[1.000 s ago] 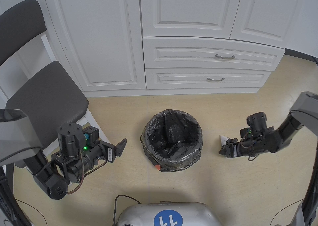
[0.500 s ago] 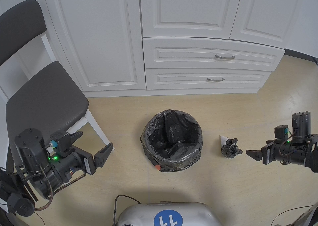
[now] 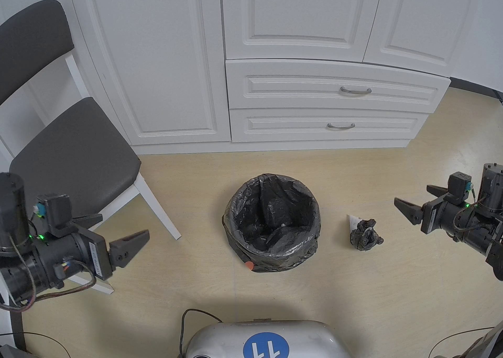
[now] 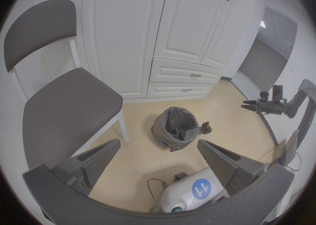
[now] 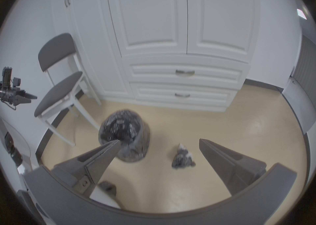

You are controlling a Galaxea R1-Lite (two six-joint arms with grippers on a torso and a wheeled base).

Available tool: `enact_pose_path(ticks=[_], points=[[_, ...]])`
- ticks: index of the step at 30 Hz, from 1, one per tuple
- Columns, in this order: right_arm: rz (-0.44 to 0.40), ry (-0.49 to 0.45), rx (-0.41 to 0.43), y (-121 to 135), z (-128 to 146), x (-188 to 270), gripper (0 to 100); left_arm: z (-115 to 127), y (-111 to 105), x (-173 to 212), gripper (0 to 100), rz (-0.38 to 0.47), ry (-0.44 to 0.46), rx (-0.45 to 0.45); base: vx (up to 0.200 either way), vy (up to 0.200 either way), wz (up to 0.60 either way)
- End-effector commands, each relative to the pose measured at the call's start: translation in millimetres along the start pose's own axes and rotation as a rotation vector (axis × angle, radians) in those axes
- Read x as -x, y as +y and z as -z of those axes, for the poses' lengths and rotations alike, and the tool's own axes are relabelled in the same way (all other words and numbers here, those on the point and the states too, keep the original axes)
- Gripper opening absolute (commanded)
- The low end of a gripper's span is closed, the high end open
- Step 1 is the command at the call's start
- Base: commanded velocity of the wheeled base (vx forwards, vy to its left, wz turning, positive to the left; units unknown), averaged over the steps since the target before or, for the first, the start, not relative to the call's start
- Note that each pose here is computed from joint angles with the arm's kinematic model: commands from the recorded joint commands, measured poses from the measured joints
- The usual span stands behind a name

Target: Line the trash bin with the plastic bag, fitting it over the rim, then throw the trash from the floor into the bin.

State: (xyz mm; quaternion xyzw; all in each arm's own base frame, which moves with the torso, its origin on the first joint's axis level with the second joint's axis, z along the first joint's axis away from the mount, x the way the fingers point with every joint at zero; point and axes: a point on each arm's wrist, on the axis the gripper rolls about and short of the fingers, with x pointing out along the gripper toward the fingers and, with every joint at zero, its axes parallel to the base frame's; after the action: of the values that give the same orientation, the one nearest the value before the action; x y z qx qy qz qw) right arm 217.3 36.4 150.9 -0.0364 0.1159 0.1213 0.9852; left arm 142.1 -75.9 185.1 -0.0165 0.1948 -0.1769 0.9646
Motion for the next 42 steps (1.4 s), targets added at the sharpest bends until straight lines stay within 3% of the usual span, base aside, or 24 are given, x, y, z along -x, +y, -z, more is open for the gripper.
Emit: enact_pose_path(ticks=[1,6,10,14,17,18,21,23,28,30,35,42], points=[[-0.005,0.010,-0.026,3,15,-16,100,-30,0,48,100,0.059,-0.175,0.073,0.000,0.000,0.00],[0.067,-0.043,-0.003,18,0,-3,100,-30,0,58,100,0.078,-0.200,0.070,0.000,0.000,0.00],[0.057,-0.043,0.011,26,-10,9,100,-29,0,57,100,0.083,-0.193,0.067,0.000,0.000,0.00],[-0.003,0.079,0.000,32,-34,45,100,-28,0,56,100,0.084,-0.188,0.066,0.000,0.000,0.00],[-0.032,0.203,-0.104,33,-54,59,100,-28,0,56,100,0.084,-0.186,0.066,0.000,0.000,0.00],[-0.070,0.286,-0.213,34,-71,64,100,-27,0,56,100,0.084,-0.188,0.066,0.000,0.000,0.00],[-0.116,0.431,-0.395,34,-92,61,100,-28,1,59,100,0.086,-0.200,0.067,0.000,0.000,0.00],[-0.109,0.468,-0.443,32,-94,52,100,-29,1,62,100,0.089,-0.215,0.069,0.000,0.000,0.00],[0.009,0.571,-0.478,10,-76,12,100,-30,2,71,100,0.092,-0.249,0.066,0.000,0.000,0.00],[0.097,0.676,-0.514,-12,-53,-32,100,-31,2,74,100,0.094,-0.259,0.064,0.000,0.000,0.00],[0.203,0.862,-0.574,-51,6,-100,100,-33,2,73,100,0.094,-0.264,0.058,0.000,0.000,0.00],[0.233,0.853,-0.607,-74,62,-145,100,-35,1,73,100,0.091,-0.269,0.019,0.000,0.000,0.00]])
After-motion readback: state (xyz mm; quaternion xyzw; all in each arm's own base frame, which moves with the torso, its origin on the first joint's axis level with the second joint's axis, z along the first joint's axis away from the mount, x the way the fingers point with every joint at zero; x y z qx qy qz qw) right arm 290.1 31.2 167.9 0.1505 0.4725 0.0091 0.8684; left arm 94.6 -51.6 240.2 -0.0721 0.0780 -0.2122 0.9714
